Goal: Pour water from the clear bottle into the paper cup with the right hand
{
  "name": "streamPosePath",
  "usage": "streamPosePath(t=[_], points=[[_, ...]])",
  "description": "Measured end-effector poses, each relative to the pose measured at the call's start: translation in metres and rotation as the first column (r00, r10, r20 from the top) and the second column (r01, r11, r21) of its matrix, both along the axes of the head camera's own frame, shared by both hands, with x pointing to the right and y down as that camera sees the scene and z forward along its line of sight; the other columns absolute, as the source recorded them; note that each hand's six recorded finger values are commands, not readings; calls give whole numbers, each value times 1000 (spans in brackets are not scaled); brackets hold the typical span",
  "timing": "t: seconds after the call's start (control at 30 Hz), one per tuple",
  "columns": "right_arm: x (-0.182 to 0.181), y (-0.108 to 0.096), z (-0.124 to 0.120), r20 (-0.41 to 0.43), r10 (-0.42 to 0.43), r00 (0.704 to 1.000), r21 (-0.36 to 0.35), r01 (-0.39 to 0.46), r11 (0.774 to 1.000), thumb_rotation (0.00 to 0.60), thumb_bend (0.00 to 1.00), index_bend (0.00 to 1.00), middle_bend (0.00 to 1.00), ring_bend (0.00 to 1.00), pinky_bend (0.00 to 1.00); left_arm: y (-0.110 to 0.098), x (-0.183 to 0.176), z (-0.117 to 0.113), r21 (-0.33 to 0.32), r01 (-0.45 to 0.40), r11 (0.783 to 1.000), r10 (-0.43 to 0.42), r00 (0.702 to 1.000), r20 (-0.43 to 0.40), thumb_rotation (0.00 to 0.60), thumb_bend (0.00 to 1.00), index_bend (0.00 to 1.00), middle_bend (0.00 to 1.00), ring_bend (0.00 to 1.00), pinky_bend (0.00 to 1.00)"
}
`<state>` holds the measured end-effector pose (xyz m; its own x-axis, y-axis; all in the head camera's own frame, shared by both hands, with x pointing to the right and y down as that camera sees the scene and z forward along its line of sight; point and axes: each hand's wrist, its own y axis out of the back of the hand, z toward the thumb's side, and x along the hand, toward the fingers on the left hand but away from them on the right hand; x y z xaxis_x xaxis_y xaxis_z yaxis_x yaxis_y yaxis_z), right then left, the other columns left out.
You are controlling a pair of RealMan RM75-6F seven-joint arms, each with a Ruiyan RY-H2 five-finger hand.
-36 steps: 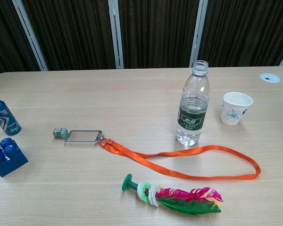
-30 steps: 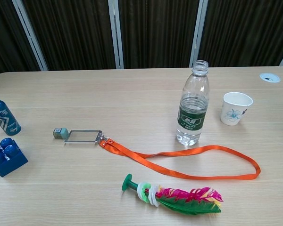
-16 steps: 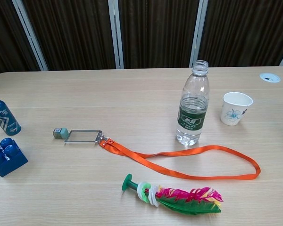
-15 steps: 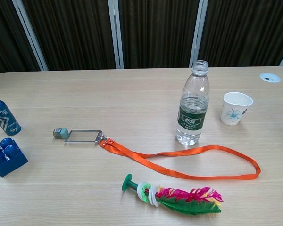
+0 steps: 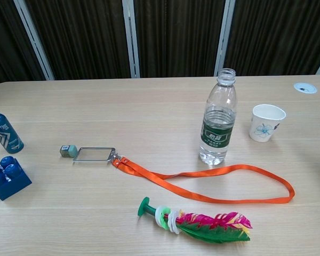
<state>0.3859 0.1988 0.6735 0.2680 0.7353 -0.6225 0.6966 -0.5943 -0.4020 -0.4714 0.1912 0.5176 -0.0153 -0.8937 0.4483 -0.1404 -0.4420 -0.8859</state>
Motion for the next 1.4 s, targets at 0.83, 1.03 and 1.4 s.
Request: streamPosePath(t=[0.83,1.03,1.4], points=[[-91,-34,42,161,-95,982,1,96,995,600,0,0,60,34,147,-2,-6,16,-43,35,998,-32,998,58,600,0,0,0,0,0],[-105,-43,54,165,-89,982,4,90,996,600,0,0,60,34,147,-3,-6,20,-56,37,998,-33,998,62,600,0,0,0,0,0],[-127,-54,67,172,-94,981,1,95,995,600,0,0,61,34,147,-2,-5,23,-68,38,997,-33,997,65,600,0,0,0,0,0]])
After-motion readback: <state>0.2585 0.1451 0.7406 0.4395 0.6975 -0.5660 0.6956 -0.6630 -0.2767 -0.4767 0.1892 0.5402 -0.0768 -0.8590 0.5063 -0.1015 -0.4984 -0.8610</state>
